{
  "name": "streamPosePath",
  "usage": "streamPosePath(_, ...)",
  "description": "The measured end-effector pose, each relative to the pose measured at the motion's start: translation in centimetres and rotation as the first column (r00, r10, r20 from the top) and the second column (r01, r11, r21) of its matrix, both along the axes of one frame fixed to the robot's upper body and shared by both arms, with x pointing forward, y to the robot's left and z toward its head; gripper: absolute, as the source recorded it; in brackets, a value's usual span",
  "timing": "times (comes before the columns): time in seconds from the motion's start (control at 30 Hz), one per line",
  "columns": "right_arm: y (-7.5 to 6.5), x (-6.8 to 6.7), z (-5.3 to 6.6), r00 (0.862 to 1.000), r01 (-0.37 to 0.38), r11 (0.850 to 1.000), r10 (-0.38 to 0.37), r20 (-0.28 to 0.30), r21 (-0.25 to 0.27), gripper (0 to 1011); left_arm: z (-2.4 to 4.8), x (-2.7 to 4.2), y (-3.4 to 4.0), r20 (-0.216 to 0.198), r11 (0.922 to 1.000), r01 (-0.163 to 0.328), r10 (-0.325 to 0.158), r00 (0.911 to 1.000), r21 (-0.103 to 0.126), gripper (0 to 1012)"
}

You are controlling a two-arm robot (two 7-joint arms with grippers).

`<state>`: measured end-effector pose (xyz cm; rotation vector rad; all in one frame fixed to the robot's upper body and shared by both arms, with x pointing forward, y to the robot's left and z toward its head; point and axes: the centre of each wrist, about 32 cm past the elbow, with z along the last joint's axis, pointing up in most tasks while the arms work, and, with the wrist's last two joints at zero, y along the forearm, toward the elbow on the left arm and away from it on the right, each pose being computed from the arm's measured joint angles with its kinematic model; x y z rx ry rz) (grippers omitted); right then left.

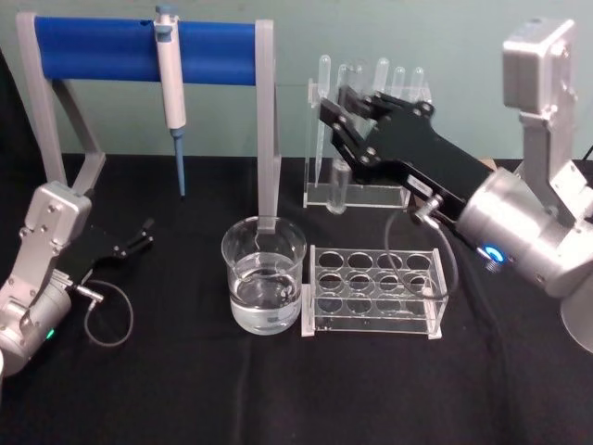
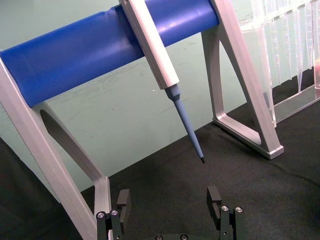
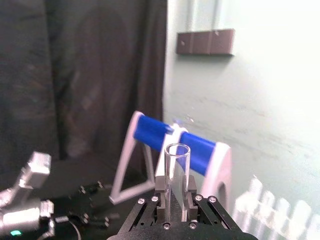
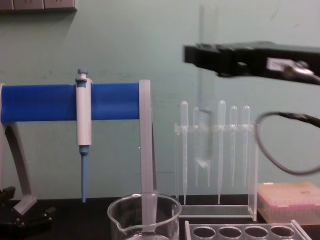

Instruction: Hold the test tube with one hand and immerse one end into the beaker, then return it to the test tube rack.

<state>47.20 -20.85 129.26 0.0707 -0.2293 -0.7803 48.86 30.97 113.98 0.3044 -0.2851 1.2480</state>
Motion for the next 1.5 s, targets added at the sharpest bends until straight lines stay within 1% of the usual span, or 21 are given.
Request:
streamPosePath(0.1,-0.9,-0.5,-0.9,0.999,0.034,0.999,-0.034,-0.023,-0.009,224,0.0,0.0,0.0,0.0,1.0,0.0,0.0,1.0,0.0,1000)
streamPosePath(0.13,-1.2,-0.8,-1.5,0.998,0.051,0.999,-0.051,-0.036,-0.014,224,0.0,0.0,0.0,0.0,1.0,0.0,0.0,1.0,0.0,1000)
streamPosePath(0.17,-1.2,-0.8,-1.5,0.998,0.051,0.999,-0.051,-0.036,-0.014,224,0.0,0.0,0.0,0.0,1.0,0.0,0.0,1.0,0.0,1000)
streamPosePath(0.27,-1.6,-1.4,-2.8,0.995,0.072,0.997,-0.073,-0.068,-0.018,224,0.0,0.0,0.0,0.0,1.0,0.0,0.0,1.0,0.0,1000)
streamPosePath(0.37,-1.7,-1.8,-3.8,0.993,0.083,0.996,-0.084,-0.087,-0.019,224,0.0,0.0,0.0,0.0,1.0,0.0,0.0,1.0,0.0,1000)
streamPosePath(0.43,-1.7,-1.8,-4.2,0.992,0.087,0.996,-0.088,-0.092,-0.02,224,0.0,0.0,0.0,0.0,1.0,0.0,0.0,1.0,0.0,1000)
streamPosePath(0.57,-1.7,-1.7,-5.5,0.989,0.101,0.995,-0.103,-0.108,-0.025,224,0.0,0.0,0.0,0.0,1.0,0.0,0.0,1.0,0.0,1000)
streamPosePath(0.7,-1.6,-1.4,-6.3,0.986,0.11,0.994,-0.112,-0.124,-0.021,224,0.0,0.0,0.0,0.0,1.0,0.0,0.0,1.0,0.0,1000)
streamPosePath(0.9,-1.3,-1.2,-7.0,0.984,0.112,0.993,-0.114,-0.138,-0.026,225,0.0,0.0,0.0,0.0,1.0,0.0,0.0,1.0,0.0,1000)
streamPosePath(1.03,-1.1,-1.0,-7.3,0.984,0.111,0.993,-0.115,-0.139,-0.033,224,0.0,0.0,0.0,0.0,1.0,0.0,0.0,1.0,0.0,1000)
streamPosePath(1.2,-0.7,-0.6,-8.0,0.982,0.105,0.993,-0.112,-0.152,-0.055,224,0.0,0.0,0.0,0.0,1.0,0.0,0.0,1.0,0.0,1000)
streamPosePath(1.5,-0.5,0.0,-9.0,0.978,0.103,0.991,-0.117,-0.175,-0.086,224,0.0,0.0,0.0,0.0,1.0,0.0,0.0,1.0,0.0,1000)
